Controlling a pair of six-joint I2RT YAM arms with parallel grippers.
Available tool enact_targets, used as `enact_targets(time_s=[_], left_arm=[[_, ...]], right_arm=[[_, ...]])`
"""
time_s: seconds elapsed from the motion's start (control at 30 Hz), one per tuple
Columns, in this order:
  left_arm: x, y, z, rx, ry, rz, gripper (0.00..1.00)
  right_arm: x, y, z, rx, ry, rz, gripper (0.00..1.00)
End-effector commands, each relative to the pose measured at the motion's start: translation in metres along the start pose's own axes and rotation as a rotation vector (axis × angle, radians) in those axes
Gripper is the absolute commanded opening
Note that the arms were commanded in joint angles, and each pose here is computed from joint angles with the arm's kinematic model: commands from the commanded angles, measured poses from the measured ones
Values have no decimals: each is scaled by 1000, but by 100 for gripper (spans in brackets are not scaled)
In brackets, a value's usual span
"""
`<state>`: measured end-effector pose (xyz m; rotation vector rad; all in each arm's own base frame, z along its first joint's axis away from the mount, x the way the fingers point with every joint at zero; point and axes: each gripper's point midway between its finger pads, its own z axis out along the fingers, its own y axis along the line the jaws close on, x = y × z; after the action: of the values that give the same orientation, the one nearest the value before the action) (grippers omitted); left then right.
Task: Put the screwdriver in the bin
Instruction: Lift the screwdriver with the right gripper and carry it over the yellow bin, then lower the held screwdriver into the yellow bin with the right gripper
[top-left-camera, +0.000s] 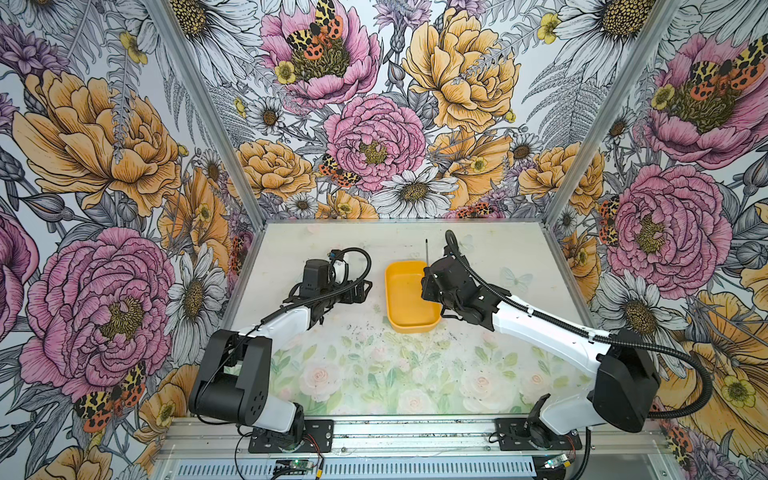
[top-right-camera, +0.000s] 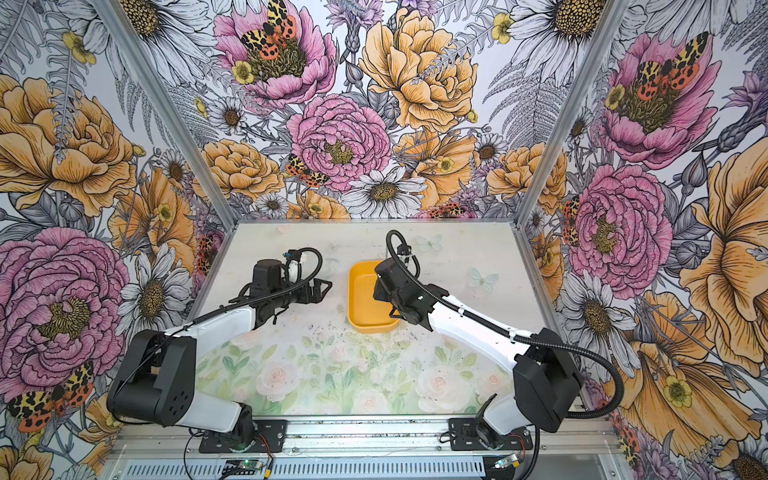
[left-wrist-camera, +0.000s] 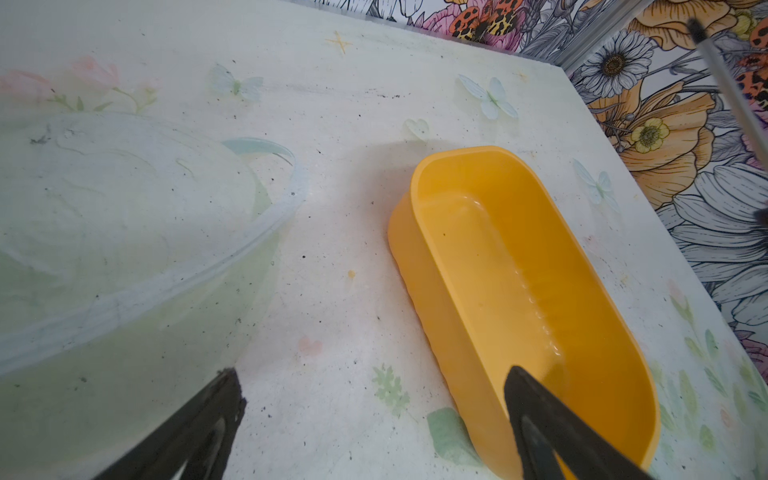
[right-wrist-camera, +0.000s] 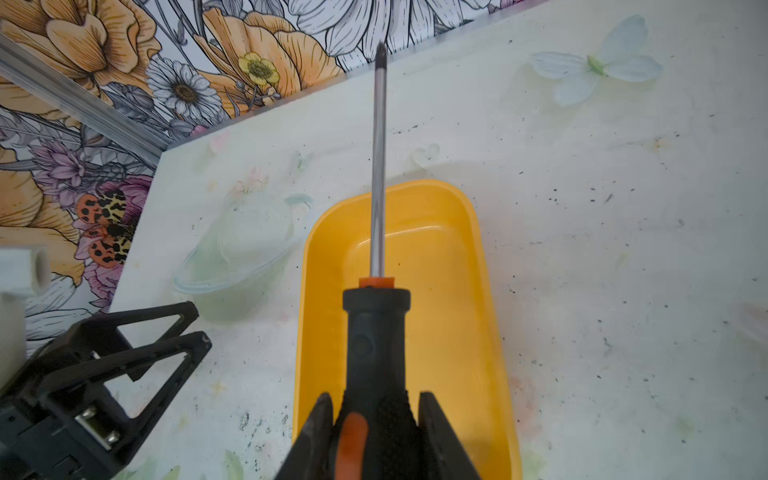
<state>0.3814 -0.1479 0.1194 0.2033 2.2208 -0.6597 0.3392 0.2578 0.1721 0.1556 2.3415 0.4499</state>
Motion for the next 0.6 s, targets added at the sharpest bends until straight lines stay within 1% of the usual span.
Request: enact_targets(time_s=[0.0, 0.1, 0.17, 0.57], left_arm=[[-12, -7, -2, 2, -28, 34, 99], [-10, -7, 1, 0, -21, 35, 99], [-8, -8, 2, 1, -17, 34, 99], [-7, -11, 6, 1, -9, 36, 99]], right_arm=[[6, -1, 5, 56, 11, 14, 0], [18, -1, 16, 66, 55, 7, 0], [33, 10, 20, 54, 84, -25, 0], [47, 8, 40, 129, 163, -65, 0]])
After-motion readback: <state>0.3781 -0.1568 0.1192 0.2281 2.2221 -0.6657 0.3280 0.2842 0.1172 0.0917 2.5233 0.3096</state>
